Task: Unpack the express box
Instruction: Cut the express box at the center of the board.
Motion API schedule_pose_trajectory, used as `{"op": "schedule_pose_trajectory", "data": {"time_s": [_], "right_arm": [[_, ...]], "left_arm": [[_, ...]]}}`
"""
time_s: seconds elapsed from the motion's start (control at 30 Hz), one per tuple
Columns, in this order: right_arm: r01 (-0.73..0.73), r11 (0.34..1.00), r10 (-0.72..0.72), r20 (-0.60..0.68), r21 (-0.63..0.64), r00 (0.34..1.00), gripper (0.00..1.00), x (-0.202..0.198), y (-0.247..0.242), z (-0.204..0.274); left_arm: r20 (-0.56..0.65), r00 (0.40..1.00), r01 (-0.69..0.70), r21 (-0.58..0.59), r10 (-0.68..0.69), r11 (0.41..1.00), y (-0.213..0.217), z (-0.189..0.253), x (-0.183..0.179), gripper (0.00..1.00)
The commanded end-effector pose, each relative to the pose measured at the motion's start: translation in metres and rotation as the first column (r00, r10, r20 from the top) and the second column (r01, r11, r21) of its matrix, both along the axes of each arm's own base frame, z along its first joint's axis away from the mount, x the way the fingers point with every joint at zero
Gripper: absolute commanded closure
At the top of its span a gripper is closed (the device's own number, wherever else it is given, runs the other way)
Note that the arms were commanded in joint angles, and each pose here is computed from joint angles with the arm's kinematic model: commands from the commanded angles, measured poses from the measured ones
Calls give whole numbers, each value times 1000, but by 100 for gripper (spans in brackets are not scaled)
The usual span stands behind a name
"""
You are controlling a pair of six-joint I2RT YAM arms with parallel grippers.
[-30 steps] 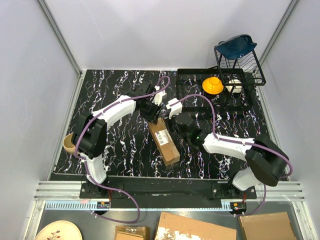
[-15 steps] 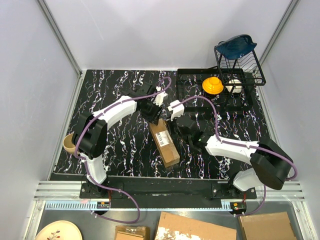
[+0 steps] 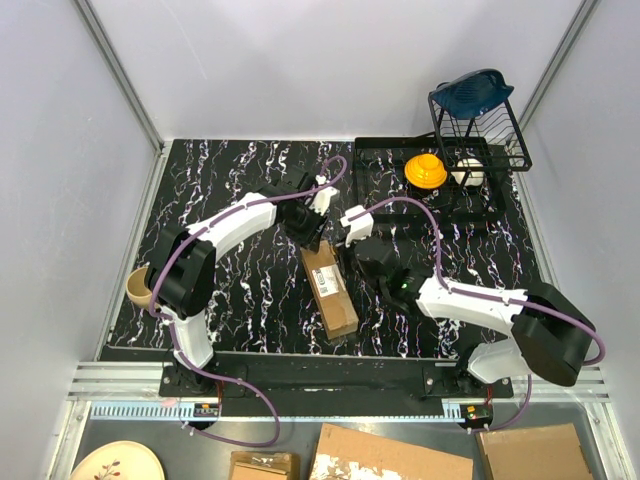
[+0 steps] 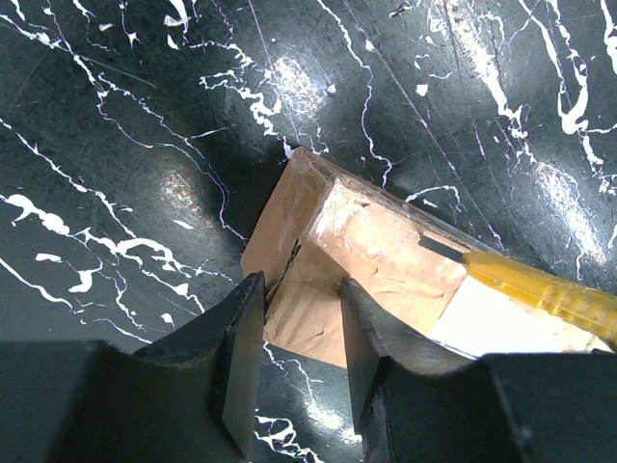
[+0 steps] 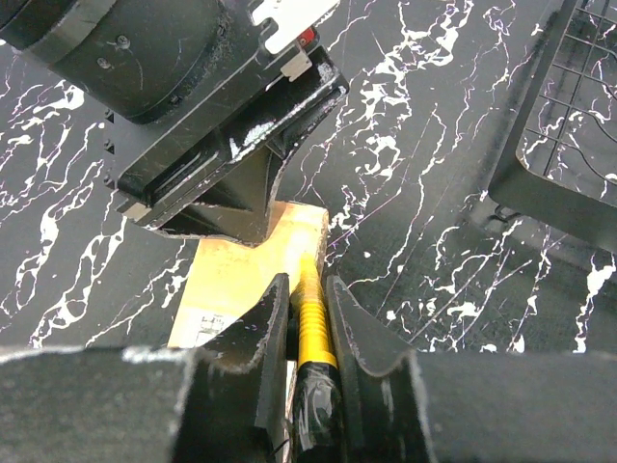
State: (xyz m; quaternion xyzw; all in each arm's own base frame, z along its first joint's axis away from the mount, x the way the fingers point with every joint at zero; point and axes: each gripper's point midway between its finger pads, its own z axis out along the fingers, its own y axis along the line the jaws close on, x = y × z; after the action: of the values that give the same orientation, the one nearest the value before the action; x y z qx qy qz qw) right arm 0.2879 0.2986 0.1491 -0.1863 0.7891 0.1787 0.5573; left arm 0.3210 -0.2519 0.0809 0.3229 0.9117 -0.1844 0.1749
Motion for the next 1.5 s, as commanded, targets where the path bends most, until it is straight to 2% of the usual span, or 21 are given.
{"op": "schedule_pose_trajectory", "data": {"time_s": [0.0,0.23,0.47,0.6,0.67,0.8,1.1,1.47], "right_arm": [[-29,998,24,-93,-61,995,100,-26,-8,-27],[-30,998,24,-113,-53,993,100,-38,-10,-26],[-31,998,23,-139,-58,990,100,-50,-11,-30],[-21,998,12,-148,-61,989,100,-50,-11,-33],[-23,997,12,-154,-67,988,100,-51,-11,-34],[-24,998,15,-166,-55,986,100,-57,-11,-30],[-26,996,8,-210,-85,978,100,-82,-16,-28],[-20,995,-3,-227,-100,974,100,-88,-10,-27]], "left_arm": [[-13,999,-33,118,35,992,19,-28,0,62],[-16,999,-30,131,32,991,18,-32,-1,63],[-18,999,-24,147,26,989,17,-34,-3,69],[-25,999,-18,148,22,989,15,-36,-6,80],[-25,999,-17,153,21,988,15,-37,-6,83],[-22,999,-30,178,34,984,18,-42,-4,100],[-7,998,-63,238,66,969,25,-51,-1,100],[-6,998,-63,299,68,952,29,-66,-6,100]]}}
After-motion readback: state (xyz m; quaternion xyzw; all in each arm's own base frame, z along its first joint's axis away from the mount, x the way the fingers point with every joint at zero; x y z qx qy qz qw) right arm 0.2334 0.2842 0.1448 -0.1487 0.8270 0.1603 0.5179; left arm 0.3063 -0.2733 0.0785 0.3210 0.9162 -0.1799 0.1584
